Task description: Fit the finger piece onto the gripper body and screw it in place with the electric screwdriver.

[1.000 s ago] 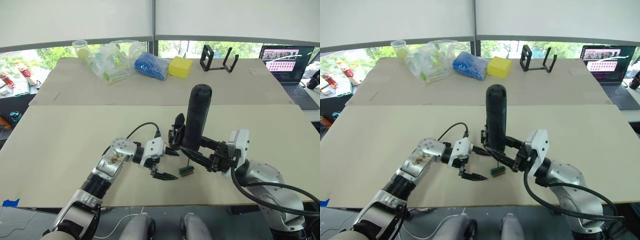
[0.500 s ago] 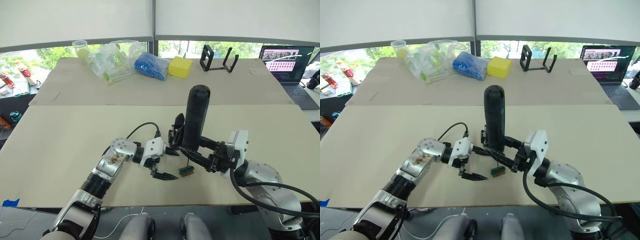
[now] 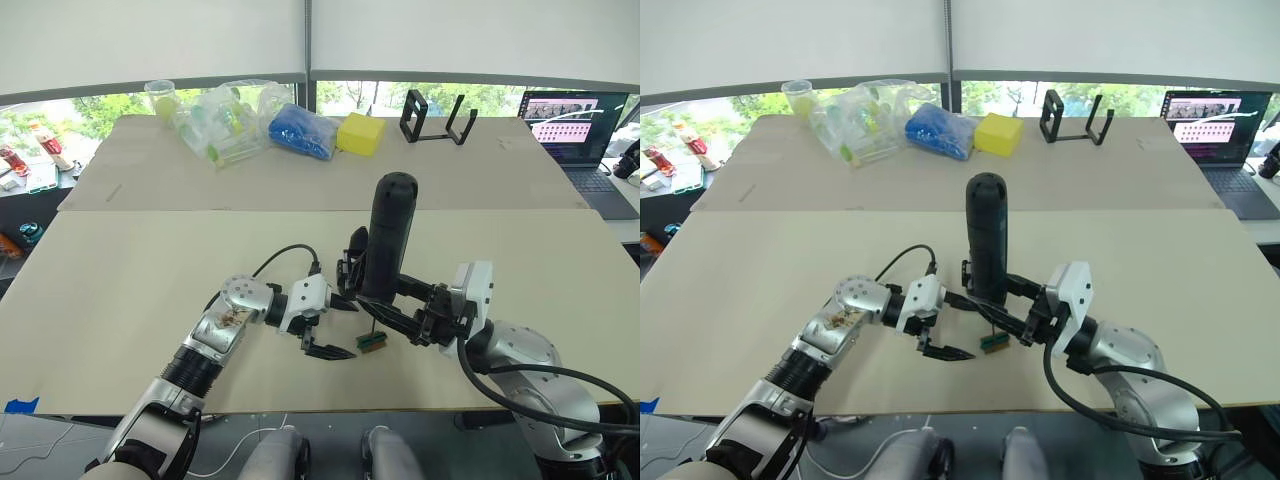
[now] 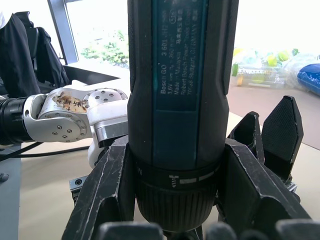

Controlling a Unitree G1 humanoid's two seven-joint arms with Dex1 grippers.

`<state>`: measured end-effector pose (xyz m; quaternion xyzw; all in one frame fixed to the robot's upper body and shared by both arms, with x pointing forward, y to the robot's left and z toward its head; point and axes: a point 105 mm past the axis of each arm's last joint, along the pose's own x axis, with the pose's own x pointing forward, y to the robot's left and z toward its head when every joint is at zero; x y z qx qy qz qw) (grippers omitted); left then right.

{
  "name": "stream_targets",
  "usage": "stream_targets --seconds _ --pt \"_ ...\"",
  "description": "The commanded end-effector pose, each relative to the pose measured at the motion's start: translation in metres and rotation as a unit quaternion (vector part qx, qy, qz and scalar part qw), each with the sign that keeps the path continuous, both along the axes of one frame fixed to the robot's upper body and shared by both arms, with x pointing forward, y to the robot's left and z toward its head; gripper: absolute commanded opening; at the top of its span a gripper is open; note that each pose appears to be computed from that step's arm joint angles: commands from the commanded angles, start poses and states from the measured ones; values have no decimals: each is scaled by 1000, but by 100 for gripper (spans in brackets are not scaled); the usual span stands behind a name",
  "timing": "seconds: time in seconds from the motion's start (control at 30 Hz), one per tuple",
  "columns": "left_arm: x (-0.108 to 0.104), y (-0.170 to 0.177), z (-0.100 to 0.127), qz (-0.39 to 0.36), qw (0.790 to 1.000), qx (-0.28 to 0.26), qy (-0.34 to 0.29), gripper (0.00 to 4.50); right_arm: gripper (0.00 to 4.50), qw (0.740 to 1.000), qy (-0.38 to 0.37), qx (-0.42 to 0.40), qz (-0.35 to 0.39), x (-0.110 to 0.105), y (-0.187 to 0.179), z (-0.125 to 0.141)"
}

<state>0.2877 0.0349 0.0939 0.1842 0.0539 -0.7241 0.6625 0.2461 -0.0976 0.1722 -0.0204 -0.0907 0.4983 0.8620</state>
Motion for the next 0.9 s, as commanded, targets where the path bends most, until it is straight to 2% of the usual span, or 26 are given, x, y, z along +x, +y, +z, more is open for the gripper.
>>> stream_targets --seconds 0.03,0.17,0.4,0.6,0.77,0.9 --pt "-1 -3 10 -6 1000 -15 -13 450 190 999 -47 1 6 -4 0 16" --pt "0 -1 11 -5 1000 -16 -10 450 190 999 -51 7 9 -7 -1 21" --pt "-4 14 23 0 1000 -23 14 450 190 997 -67 26 15 -14 0 45" --pt "0 37 35 46 998 -30 20 450 190 996 -75 39 23 -16 3 69" --pt "16 50 29 117 992 -38 15 450 190 995 -78 50 35 -15 7 91" --pt "31 39 21 146 988 -40 -5 450 190 995 -73 51 50 -15 11 102"
